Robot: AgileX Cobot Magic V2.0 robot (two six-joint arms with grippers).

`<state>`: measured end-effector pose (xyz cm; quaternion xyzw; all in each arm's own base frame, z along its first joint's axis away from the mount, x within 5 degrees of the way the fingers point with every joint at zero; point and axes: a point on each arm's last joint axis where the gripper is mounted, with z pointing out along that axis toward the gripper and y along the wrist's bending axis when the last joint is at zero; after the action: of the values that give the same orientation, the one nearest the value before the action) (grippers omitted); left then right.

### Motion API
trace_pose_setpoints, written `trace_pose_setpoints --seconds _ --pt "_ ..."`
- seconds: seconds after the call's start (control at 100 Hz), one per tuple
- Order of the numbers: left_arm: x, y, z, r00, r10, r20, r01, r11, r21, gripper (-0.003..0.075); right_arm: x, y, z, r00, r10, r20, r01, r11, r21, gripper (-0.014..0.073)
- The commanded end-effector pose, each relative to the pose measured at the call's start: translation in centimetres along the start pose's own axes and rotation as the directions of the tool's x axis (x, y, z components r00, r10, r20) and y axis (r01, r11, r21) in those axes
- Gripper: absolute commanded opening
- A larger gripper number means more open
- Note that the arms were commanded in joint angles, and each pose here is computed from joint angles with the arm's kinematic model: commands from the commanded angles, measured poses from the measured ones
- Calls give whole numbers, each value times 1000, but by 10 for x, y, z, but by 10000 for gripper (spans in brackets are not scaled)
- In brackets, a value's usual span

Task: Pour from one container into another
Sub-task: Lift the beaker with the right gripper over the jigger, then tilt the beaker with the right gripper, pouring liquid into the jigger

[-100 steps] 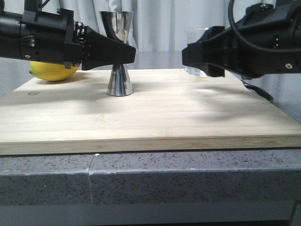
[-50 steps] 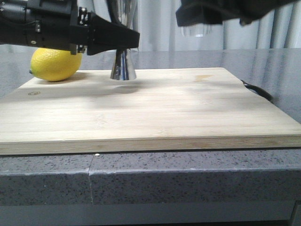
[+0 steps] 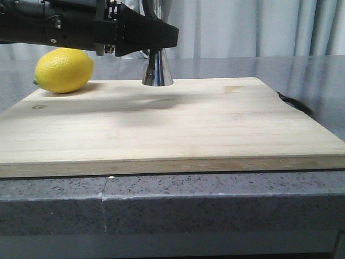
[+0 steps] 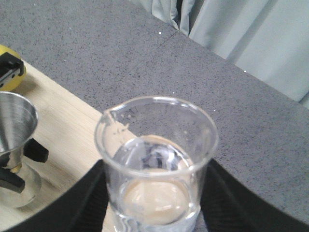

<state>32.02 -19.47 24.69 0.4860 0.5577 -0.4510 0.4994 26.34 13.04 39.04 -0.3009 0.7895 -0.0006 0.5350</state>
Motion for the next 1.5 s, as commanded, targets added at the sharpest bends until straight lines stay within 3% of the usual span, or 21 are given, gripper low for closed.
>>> trace_pose_setpoints --seconds 0.0,0.36,0.72,1.05,1.49 --pt "-34 -8 -2 990 17 138 -23 999 39 154 -26 -5 -18 994 -54 95 52 998 24 312" --pt "-34 -8 -2 990 10 139 -16 999 41 154 -49 3 -4 982 -191 7 191 981 -26 312" --pt "-34 -8 -2 990 10 139 -16 999 41 154 -63 5 3 917 -399 24 400 915 -61 312" --pt "-34 -8 -2 990 10 138 -16 999 40 154 -61 6 6 851 -526 12 525 848 -76 312" --pt "-34 -8 -2 990 10 138 -16 999 40 154 -62 8 6 812 -582 41 583 808 -81 312"
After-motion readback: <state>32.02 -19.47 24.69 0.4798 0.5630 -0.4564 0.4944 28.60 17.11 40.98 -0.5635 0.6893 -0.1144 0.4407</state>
